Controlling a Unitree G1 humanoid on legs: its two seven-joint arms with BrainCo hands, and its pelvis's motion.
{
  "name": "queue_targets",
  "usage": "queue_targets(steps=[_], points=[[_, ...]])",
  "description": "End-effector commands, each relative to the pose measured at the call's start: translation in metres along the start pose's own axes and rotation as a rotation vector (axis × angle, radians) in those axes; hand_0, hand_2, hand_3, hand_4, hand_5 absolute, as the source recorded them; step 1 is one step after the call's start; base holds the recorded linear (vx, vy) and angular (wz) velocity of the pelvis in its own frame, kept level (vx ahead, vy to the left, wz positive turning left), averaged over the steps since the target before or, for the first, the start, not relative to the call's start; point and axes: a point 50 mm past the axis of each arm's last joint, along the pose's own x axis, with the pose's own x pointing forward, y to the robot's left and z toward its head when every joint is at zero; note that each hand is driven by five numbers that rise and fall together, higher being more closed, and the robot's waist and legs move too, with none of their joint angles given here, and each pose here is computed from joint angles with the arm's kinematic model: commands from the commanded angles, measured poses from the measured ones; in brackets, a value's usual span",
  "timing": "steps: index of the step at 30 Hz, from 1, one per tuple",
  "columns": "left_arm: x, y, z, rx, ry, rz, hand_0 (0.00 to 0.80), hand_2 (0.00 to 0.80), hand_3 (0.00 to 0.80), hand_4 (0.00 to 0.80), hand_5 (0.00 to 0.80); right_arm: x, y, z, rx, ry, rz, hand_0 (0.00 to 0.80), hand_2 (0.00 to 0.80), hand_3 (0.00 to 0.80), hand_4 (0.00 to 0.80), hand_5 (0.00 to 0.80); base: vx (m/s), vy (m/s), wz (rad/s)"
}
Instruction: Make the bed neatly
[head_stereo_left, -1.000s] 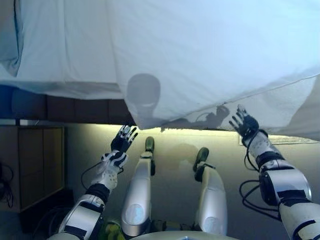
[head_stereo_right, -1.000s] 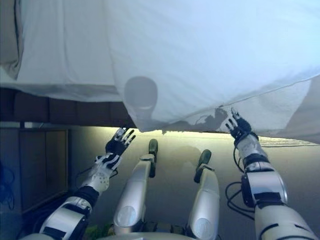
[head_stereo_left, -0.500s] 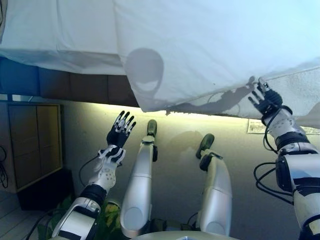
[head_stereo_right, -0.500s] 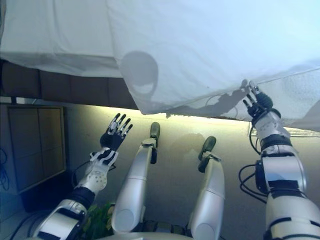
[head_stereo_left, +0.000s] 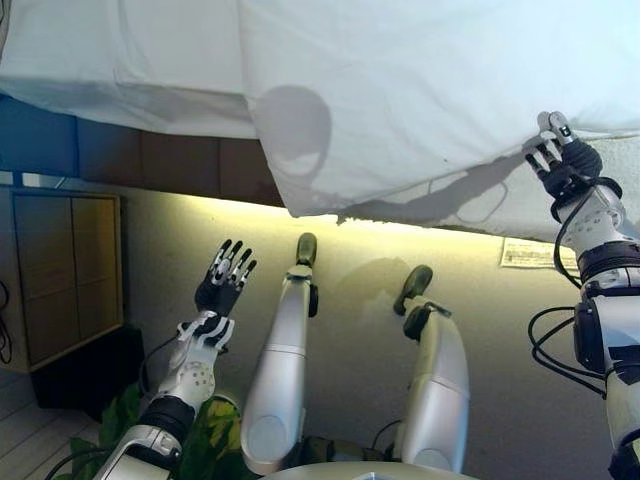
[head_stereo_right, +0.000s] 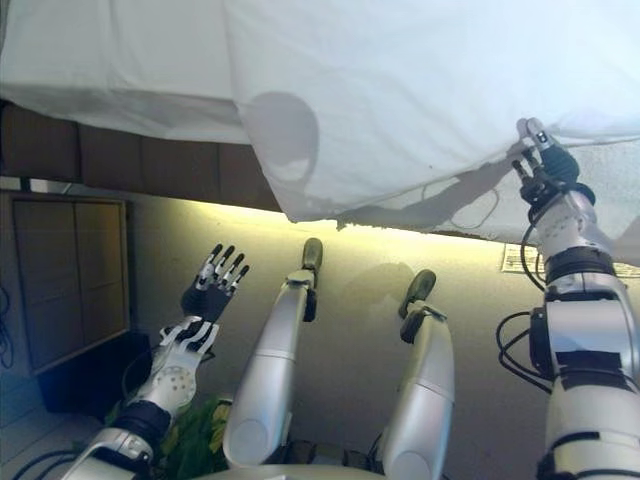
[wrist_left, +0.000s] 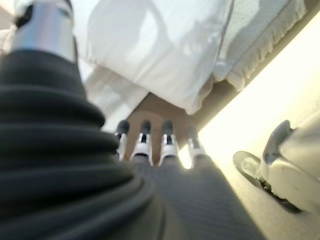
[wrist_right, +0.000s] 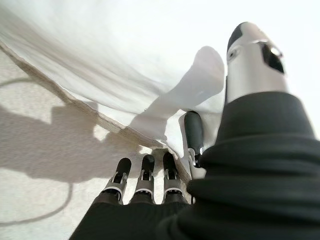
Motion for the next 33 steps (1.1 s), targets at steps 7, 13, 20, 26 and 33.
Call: queue_targets(steps=[7, 13, 20, 26, 33], points=[[-0.022, 0.014, 0.010, 0.019, -0.015, 0.010, 0.000, 0.000, 0.000, 0.000, 0.000, -0.010, 0.013, 0.095, -0.013, -0.321, 0.096, 0.000, 0.000, 0.000, 0.000, 0.000, 0.029, -0.026, -0.01], [-0.027, 0.014, 0.010, 0.021, -0.016, 0.014, 0.000, 0.000, 0.000, 0.000, 0.000, -0.011, 0.026, 0.102, -0.066, -0.354, 0.103, 0.800, 0.800, 0.800, 0.800, 0.800, 0.000, 0.000, 0.00], [-0.031, 0.016, 0.011, 0.020, -0.017, 0.016, 0.000, 0.000, 0.000, 0.000, 0.000, -0.012, 0.023, 0.103, -0.079, -0.371, 0.092, 0.800, 0.800, 0.800, 0.800, 0.800, 0.000, 0.000, 0.00], [-0.033, 0.018, 0.012, 0.009, -0.013, 0.020, 0.000, 0.000, 0.000, 0.000, 0.000, -0.013, 0.015, 0.100, -0.071, -0.353, 0.077, 0.800, 0.800, 0.800, 0.800, 0.800, 0.000, 0.000, 0.00], [-0.033, 0.022, 0.014, 0.032, -0.007, 0.026, 0.000, 0.000, 0.000, 0.000, 0.000, -0.011, 0.007, 0.076, -0.042, -0.266, 0.114, 0.800, 0.800, 0.800, 0.800, 0.800, -0.041, 0.007, 0.01]])
